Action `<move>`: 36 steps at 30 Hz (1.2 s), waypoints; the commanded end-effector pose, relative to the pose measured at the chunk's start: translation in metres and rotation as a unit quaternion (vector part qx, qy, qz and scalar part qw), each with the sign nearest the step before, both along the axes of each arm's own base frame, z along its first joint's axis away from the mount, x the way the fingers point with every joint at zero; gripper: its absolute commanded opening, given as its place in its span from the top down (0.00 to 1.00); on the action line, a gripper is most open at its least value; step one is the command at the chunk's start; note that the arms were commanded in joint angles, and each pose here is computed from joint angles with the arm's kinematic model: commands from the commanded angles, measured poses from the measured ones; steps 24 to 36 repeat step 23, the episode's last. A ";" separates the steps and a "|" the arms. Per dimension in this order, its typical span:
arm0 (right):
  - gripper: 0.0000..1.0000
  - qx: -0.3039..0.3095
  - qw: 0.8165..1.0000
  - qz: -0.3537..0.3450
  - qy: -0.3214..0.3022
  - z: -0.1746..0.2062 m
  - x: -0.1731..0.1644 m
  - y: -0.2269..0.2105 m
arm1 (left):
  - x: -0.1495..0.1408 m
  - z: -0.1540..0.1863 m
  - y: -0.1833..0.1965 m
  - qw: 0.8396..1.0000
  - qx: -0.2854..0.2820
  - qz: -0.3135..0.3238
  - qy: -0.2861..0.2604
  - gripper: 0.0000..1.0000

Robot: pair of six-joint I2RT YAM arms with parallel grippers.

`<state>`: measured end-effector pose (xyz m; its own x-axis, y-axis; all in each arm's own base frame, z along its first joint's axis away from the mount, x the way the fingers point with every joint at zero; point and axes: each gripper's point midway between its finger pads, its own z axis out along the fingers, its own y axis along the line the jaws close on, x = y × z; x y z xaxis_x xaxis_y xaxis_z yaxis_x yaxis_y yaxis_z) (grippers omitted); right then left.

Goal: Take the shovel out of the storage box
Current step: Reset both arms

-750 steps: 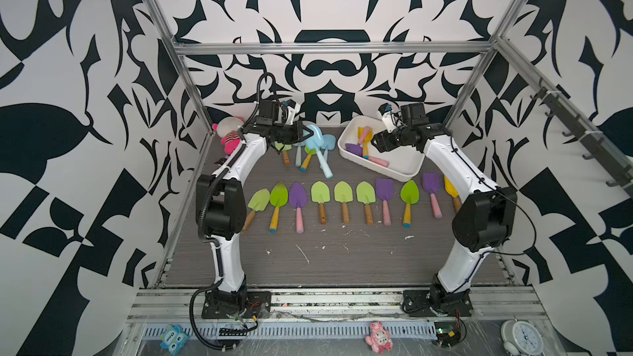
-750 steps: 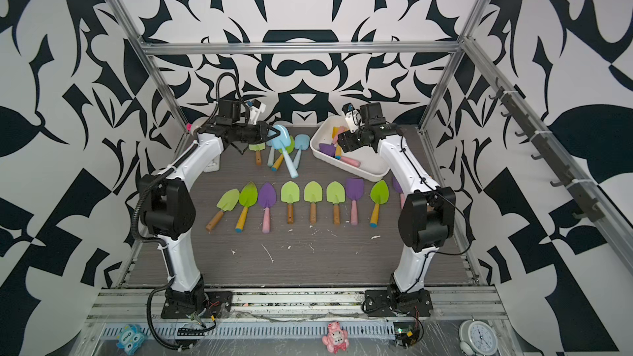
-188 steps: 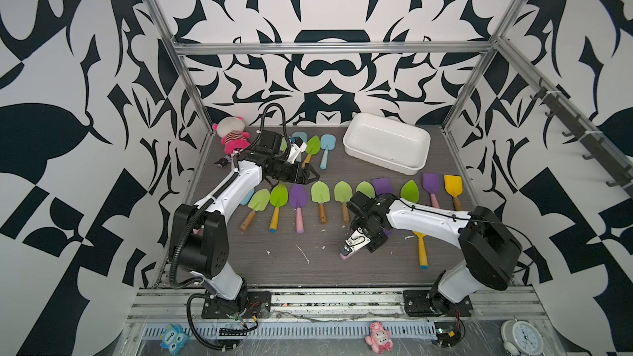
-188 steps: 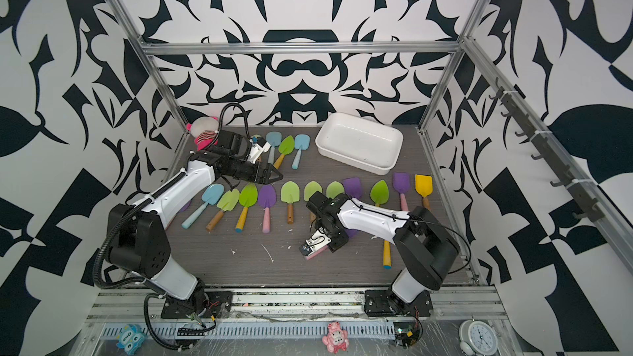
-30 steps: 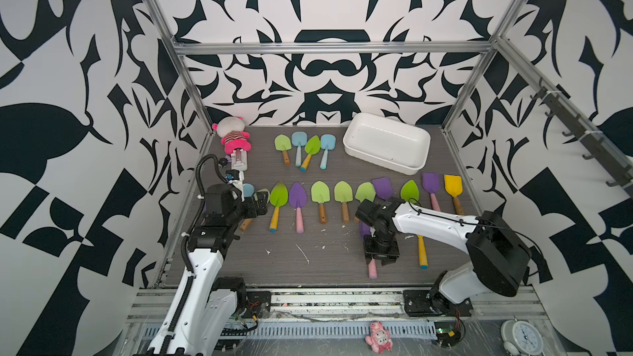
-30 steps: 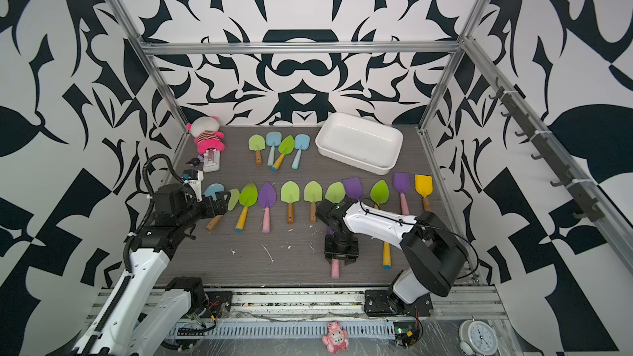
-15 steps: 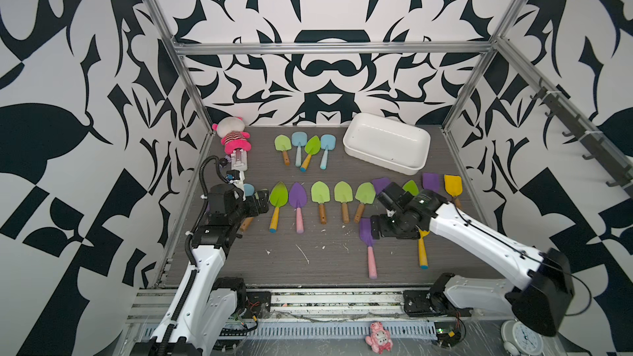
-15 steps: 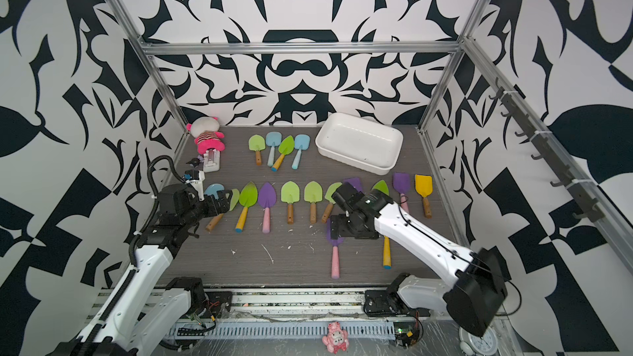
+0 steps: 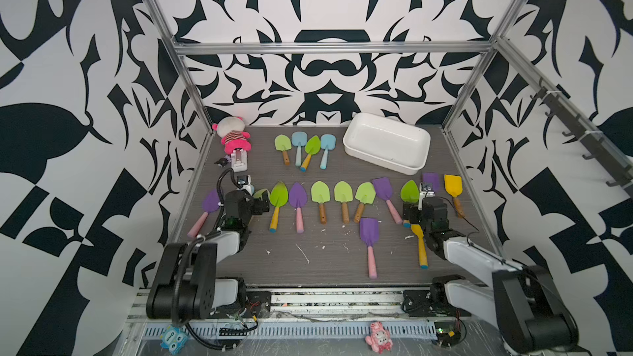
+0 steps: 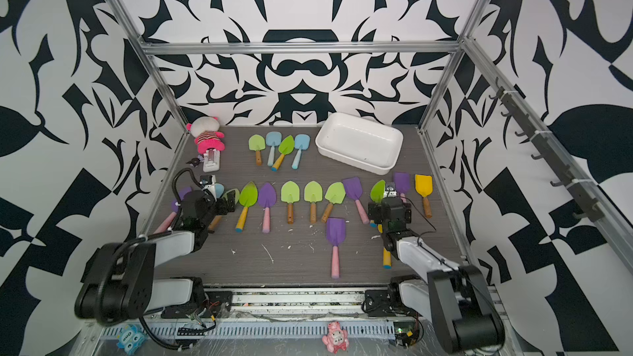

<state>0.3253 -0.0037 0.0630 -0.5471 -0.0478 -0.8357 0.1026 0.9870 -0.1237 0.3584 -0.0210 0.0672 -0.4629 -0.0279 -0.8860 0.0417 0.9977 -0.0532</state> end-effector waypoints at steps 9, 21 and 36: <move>0.00 0.014 0.994 0.042 -0.096 0.017 0.061 0.016 | 0.028 0.024 -0.010 0.995 0.017 -0.043 -0.091 0.01; 0.00 0.005 0.994 -0.025 -0.109 0.019 0.058 -0.006 | 0.029 0.023 -0.011 0.995 0.014 -0.048 -0.085 0.01; 0.00 0.004 0.994 -0.024 -0.108 0.019 0.058 -0.006 | 0.029 0.023 -0.011 0.995 0.013 -0.048 -0.084 0.01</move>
